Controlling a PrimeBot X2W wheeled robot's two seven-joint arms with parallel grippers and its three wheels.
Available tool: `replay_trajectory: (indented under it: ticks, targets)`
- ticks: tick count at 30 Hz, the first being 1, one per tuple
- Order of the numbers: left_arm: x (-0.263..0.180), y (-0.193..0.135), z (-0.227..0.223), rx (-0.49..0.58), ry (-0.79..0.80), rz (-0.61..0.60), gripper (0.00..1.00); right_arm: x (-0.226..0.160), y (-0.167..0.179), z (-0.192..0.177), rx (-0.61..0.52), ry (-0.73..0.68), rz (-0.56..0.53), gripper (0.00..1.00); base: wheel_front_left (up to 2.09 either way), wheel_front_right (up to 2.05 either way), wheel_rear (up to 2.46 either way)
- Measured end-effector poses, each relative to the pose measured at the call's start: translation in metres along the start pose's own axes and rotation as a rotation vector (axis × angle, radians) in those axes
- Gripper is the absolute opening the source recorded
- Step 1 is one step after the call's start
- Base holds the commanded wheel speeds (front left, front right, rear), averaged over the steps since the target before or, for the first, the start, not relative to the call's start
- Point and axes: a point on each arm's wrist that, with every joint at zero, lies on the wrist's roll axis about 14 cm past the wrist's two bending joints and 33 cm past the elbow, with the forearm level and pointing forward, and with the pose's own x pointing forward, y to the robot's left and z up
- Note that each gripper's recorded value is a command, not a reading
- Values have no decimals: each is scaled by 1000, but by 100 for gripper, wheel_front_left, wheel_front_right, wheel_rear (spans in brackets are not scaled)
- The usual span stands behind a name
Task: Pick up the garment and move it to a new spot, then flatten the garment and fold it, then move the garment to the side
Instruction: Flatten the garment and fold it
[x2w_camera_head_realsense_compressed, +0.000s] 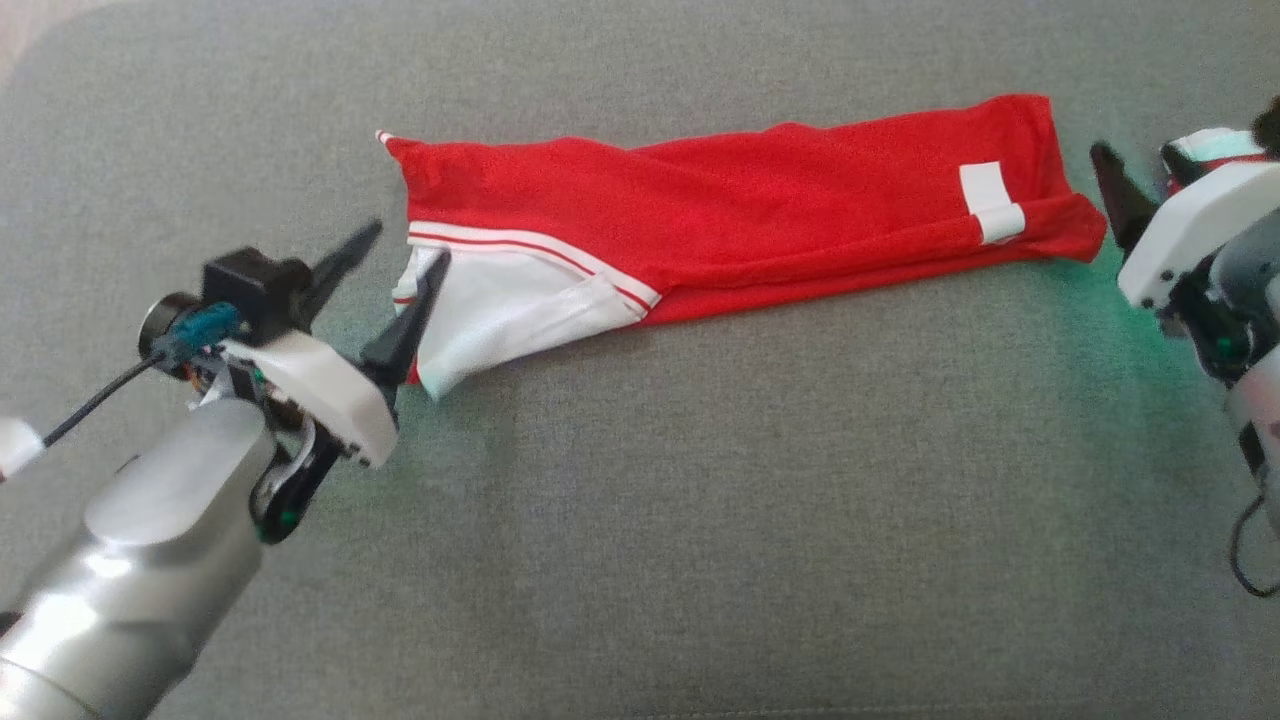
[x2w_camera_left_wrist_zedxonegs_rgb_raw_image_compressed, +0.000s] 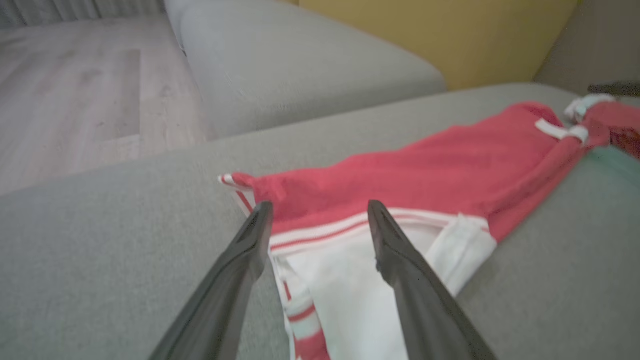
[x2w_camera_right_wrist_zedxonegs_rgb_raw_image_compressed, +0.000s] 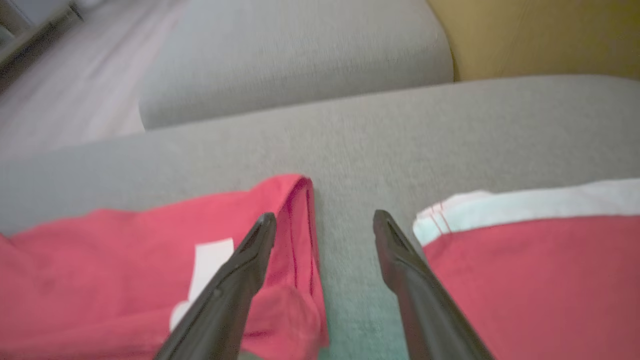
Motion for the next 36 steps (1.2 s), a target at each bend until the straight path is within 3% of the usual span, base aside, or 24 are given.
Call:
replay_trajectory:
  ticks: [2, 8, 12, 15, 17, 21, 25, 29, 36]
  targets:
    - [1, 1, 21, -51, -101, 34, 100, -4, 1, 19, 89, -88, 4, 100, 0, 0, 0]
    - [-10, 10, 86, -114, -340, 137, 100, -29, 30, 91, 159, -423, 85, 100, 0, 0, 0]
    - [-38, 21, 147, -179, -560, 236, 100, -57, 55, 131, 145, -627, 147, 100, 0, 0, 0]
    - [-70, 22, 181, -201, -733, 304, 100, -72, 66, 135, 103, -686, 161, 100, 0, 0, 0]
    - [-83, 17, 174, -219, -764, 339, 100, -81, 71, 131, 89, -714, 160, 100, 0, 0, 0]
    - [-92, 7, 115, -273, -669, 400, 100, -104, 86, 114, 134, -783, 154, 100, 0, 0, 0]
    - [-96, -6, 60, -284, -554, 417, 100, -112, 107, 43, 162, -696, 132, 100, 0, 0, 0]
    - [-96, -14, 33, -302, -496, 431, 100, -115, 106, 0, 152, -613, 112, 100, 0, 0, 0]
    - [-92, -15, 19, -299, -463, 425, 100, -112, 114, 1, 182, -615, 137, 100, 0, 0, 0]
